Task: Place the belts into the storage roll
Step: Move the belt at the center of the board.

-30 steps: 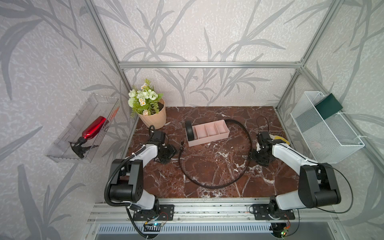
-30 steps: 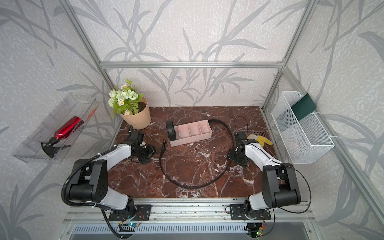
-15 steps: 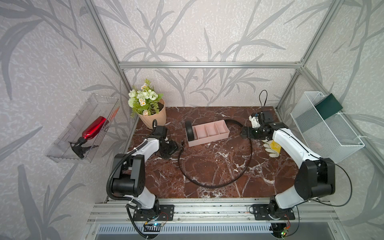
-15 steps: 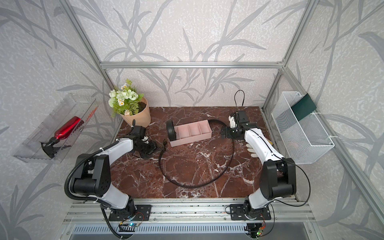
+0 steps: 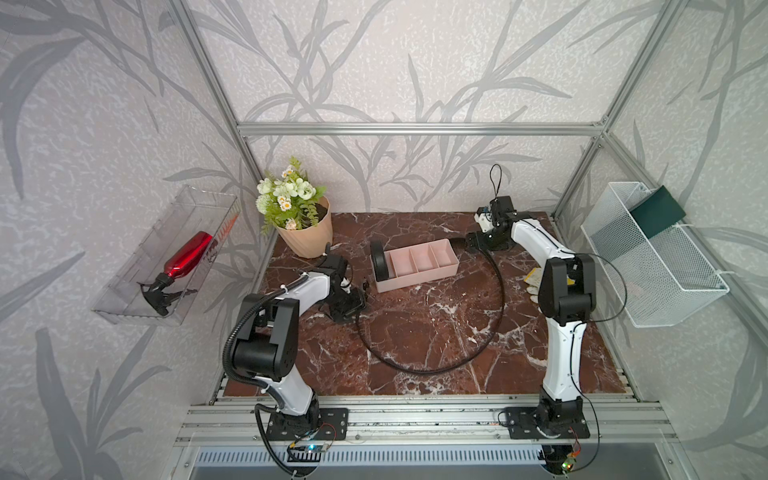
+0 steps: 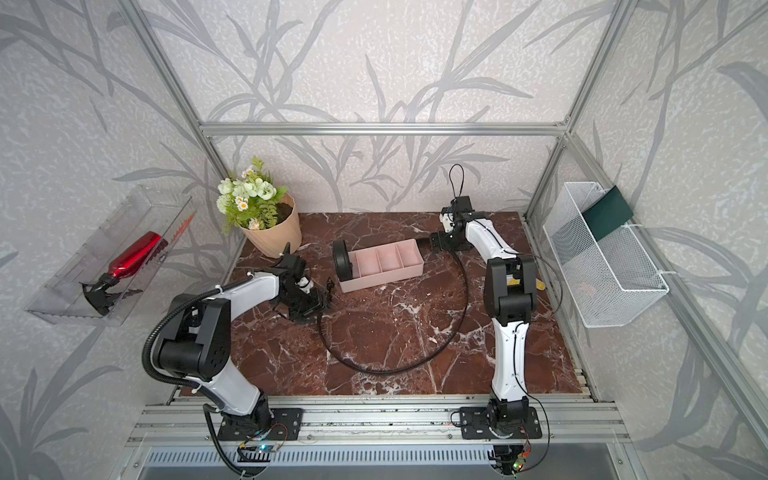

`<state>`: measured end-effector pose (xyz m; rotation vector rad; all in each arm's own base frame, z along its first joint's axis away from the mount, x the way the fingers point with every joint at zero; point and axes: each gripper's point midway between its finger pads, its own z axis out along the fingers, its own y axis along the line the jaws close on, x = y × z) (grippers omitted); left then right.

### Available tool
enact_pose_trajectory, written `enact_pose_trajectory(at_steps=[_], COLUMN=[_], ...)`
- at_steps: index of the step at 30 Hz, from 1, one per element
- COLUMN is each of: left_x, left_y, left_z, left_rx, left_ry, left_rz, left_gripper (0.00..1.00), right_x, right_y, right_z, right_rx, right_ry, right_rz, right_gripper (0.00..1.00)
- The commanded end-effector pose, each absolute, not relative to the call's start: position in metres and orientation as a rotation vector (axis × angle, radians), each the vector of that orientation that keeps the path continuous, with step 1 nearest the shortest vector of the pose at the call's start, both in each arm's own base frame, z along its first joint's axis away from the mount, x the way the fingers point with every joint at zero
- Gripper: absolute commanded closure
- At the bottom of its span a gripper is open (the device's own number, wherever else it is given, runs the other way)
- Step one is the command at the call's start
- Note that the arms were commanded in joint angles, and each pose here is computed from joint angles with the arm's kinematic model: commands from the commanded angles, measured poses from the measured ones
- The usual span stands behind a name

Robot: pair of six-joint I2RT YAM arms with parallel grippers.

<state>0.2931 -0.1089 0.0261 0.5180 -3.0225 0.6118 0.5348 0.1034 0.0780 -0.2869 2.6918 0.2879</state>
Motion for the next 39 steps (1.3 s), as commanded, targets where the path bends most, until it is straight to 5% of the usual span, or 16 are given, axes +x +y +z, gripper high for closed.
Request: enact_pose_trajectory(at_steps=[1,9,21,25,35,39], left_x=[0.281,0.284,0.289,0.289,0.286,0.278], left_y=[-0.101,-0.095,-0.097,-0.095,-0.092,-0.083], left_z=[0.015,0.004,0.002,0.002,0.0,-0.003], left_rx=[0.487,0.467,0.465,0.458,0.344,0.226], left_ry=[-2.988,-2.961,-2.943,-2.948,-2.994,-3.016], left_rz=[0.485,0.382,0.343,0.319,0.321,0.265], left_gripper=[0.39,0.5,0.55,0.55,0.5,0.7], right_x=[0.54,0.582,0.582,0.572,0.45,0.385], right_y=[0.087,0.071,0.079,0.053,-0.007,0.017], right_z=[0.06,0.047,0.011,0.016,0.083,0.076], right_rx=[-0.379,-0.344,-0.323,-0.167,0.263,0.182], right_ry=[2.765,2.741,2.783,2.847,2.894,2.955], right_rz=[0.148,0.092,0.238,0.189,-0.041,0.008], right_gripper=[0.04,0.1,0.61,1.0,1.0,1.0])
